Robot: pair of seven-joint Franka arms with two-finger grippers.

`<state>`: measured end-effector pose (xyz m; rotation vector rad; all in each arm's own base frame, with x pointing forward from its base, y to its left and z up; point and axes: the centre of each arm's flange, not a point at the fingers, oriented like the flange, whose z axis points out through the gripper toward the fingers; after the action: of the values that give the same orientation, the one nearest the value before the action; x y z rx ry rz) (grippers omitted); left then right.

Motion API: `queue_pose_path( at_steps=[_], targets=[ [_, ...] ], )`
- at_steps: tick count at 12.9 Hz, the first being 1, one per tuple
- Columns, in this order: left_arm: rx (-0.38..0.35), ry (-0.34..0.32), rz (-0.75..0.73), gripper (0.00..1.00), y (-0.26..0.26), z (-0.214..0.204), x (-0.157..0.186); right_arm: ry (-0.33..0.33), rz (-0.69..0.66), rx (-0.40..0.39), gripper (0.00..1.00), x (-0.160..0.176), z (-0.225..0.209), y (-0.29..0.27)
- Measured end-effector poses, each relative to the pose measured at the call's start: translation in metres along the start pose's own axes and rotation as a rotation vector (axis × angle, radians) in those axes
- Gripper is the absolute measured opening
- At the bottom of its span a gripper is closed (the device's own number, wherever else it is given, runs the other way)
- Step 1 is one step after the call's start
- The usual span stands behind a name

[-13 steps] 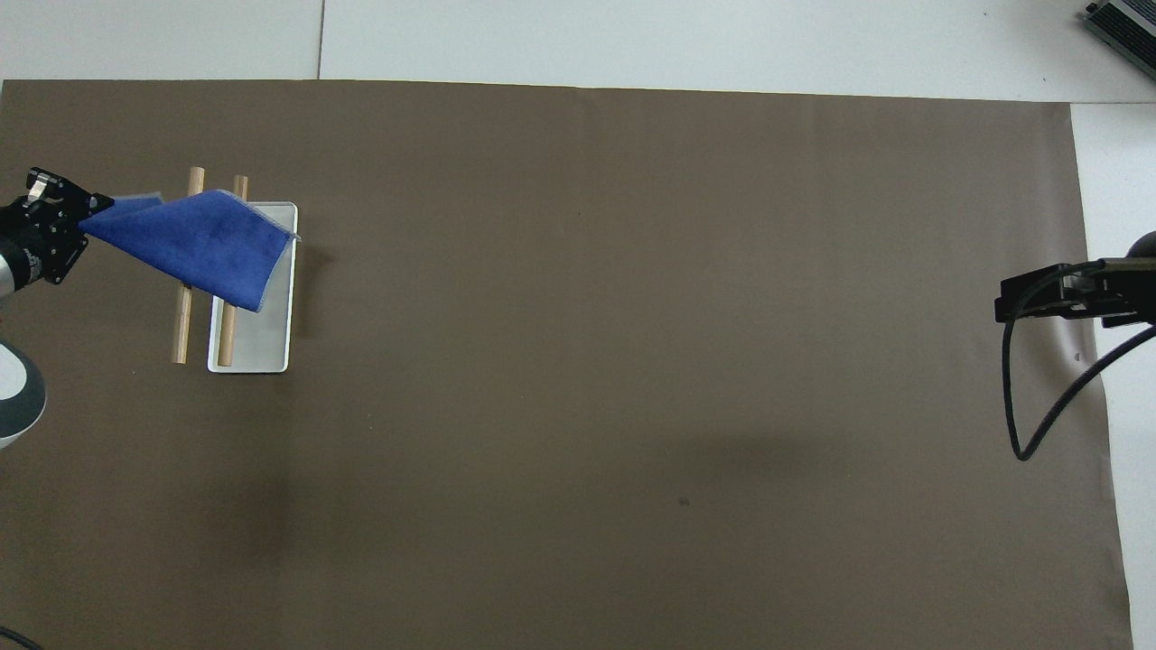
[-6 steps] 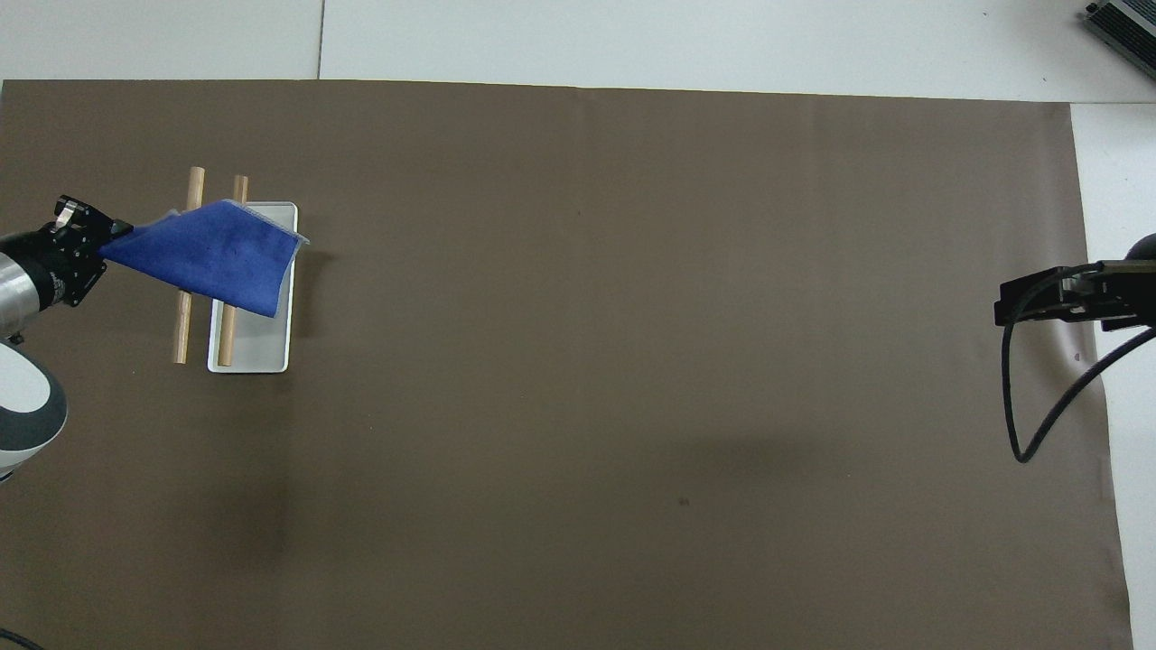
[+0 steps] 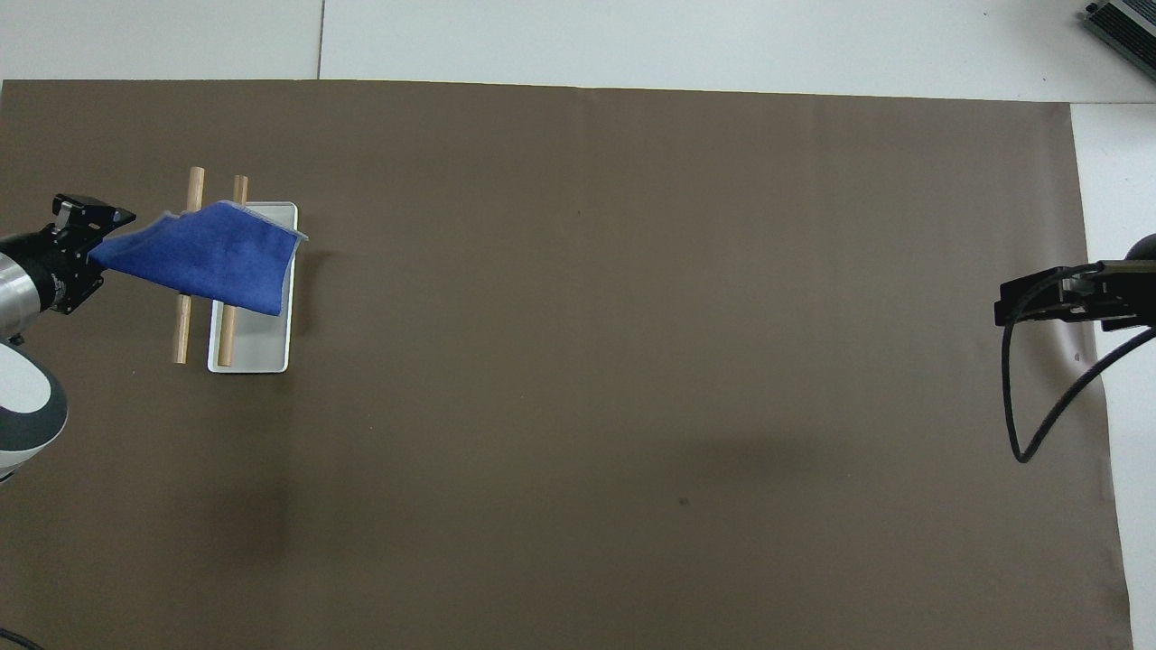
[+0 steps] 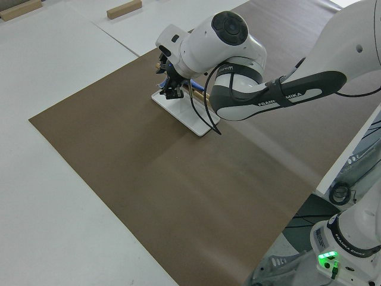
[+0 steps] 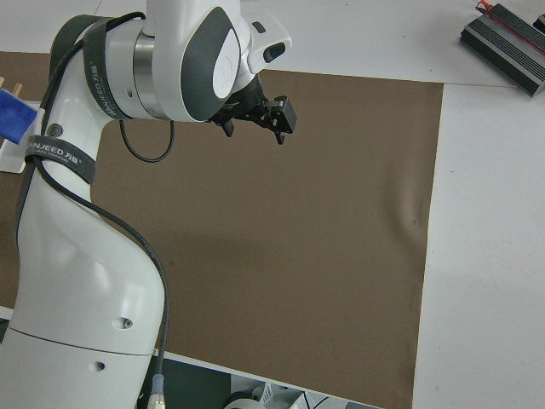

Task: Right arm passes towel to left arm to hang
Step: 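Lower the towel over the sticks and open the left gripper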

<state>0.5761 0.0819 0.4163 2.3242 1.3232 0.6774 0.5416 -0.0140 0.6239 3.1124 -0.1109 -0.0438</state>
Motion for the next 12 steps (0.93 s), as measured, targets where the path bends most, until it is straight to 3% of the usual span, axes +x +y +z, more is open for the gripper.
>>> queue_pose_path(
  at_steps=[1, 2, 7, 9, 12],
  targets=[
    [0.002, 0.001, -0.002, 0.91, -0.001, 0.000, 0.001, 0.000, 0.000, 0.000, 1.00, 0.000, 0.000, 0.000],
    [0.005, 0.003, -0.008, 0.93, -0.004, 0.000, 0.004, 0.000, 0.000, 0.000, 1.00, 0.000, 0.000, 0.000],
    [0.023, 0.008, 0.045, 0.91, -0.018, -0.002, 0.018, 0.000, 0.000, 0.000, 1.00, 0.000, 0.000, 0.000],
    [0.049, -0.025, 0.138, 0.89, -0.020, -0.001, 0.017, 0.000, 0.000, 0.000, 1.00, 0.000, 0.000, 0.000],
    [0.158, -0.116, 0.340, 0.85, 0.001, -0.007, 0.011, 0.000, 0.000, 0.000, 1.00, 0.000, 0.000, 0.000]
  ],
)
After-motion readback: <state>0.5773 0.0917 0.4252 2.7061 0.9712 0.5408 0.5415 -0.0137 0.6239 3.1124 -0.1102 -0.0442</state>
